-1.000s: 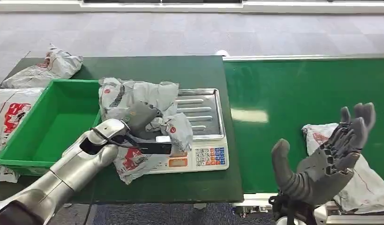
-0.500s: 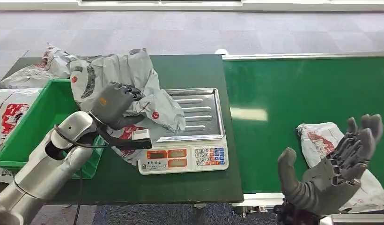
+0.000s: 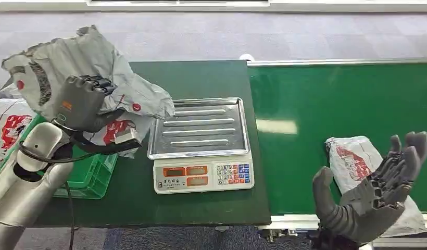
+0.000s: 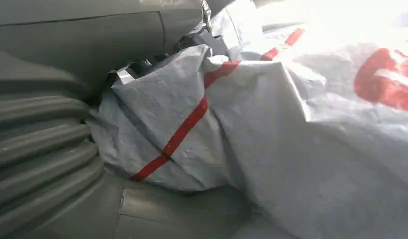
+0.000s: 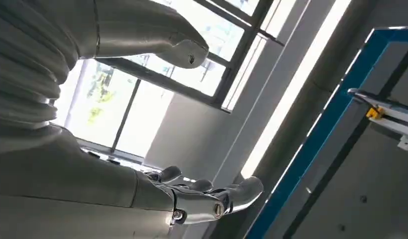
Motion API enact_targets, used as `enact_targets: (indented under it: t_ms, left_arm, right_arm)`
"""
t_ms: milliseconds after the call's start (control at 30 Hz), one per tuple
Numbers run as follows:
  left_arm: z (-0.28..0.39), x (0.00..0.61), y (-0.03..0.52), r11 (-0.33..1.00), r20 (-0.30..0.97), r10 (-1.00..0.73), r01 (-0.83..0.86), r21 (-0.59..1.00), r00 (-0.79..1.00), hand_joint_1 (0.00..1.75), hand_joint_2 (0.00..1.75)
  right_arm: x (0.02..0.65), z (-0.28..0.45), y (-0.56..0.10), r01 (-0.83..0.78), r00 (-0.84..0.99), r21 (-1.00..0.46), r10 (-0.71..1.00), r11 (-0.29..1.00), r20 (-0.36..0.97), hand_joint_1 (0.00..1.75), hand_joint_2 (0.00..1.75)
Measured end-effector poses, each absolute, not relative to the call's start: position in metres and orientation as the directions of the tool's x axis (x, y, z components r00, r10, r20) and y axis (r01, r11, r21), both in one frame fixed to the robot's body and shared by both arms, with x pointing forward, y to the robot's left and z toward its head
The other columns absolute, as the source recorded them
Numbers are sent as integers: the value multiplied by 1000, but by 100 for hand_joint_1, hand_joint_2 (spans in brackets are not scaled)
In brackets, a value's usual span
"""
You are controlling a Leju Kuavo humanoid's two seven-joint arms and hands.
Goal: Moved the parcel from conveyor to table for the left to box.
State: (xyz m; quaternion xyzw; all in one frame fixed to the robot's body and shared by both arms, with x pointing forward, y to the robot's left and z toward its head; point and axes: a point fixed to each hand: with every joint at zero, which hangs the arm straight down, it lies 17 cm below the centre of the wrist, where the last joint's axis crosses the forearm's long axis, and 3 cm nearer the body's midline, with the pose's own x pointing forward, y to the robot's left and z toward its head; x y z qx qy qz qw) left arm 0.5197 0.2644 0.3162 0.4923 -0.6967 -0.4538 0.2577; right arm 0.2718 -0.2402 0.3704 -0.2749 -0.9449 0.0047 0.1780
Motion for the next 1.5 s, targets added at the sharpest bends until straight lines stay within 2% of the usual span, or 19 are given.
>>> enact_targets:
  t_ms: [167, 400, 700, 733, 767, 833, 867, 933, 1000, 1100, 1200, 1367, 1500]
  left_arm:
    - [301, 523, 344, 103, -1, -974, -443, 891, -227, 175, 175]
    - [270, 519, 415, 107, 81, -994, -418, 902, -79, 175, 175]
    - [236, 516, 454, 134, 157, -987, -381, 915, 30, 175, 175]
    - [233, 516, 456, 139, 165, -985, -381, 914, 38, 136, 175]
    - [231, 516, 457, 143, 172, -984, -380, 914, 43, 0, 175]
    - [227, 515, 460, 161, 196, -979, -383, 910, 54, 0, 175]
    - [227, 514, 462, 175, 214, -975, -390, 904, 59, 0, 0]
    - [226, 512, 464, 220, 267, -962, -410, 885, 61, 0, 0]
    - [226, 509, 466, 318, 376, -926, -440, 840, 47, 0, 0]
    - [229, 501, 463, 521, 591, -806, -490, 699, -15, 0, 0]
    - [244, 490, 453, 617, 697, -712, -553, 560, -90, 0, 0]
    - [286, 463, 436, 625, 691, -689, -662, 414, -219, 0, 0]
    - [310, 445, 424, 661, 687, -649, -689, 297, -327, 0, 0]
  right_arm:
    - [269, 367, -245, 533, -769, -117, 537, 838, 347, 0, 175]
    - [271, 367, -244, 542, -758, -133, 552, 829, 349, 0, 175]
    - [272, 367, -244, 544, -754, -135, 554, 828, 353, 0, 175]
    - [272, 367, -244, 544, -754, -135, 554, 828, 353, 0, 175]
    - [272, 367, -244, 544, -754, -135, 554, 828, 353, 0, 175]
    - [272, 367, -244, 544, -754, -135, 554, 828, 353, 0, 175]
    - [272, 367, -244, 545, -754, -135, 554, 828, 354, 0, 175]
    - [272, 367, -244, 546, -753, -138, 556, 827, 353, 0, 175]
    - [273, 367, -244, 548, -751, -141, 559, 825, 352, 0, 175]
    - [273, 367, -243, 549, -749, -145, 562, 823, 351, 0, 175]
    - [273, 367, -243, 551, -747, -147, 564, 821, 353, 0, 175]
    - [274, 367, -243, 553, -744, -153, 568, 819, 351, 0, 175]
    - [274, 367, -242, 554, -745, -154, 570, 818, 348, 0, 175]
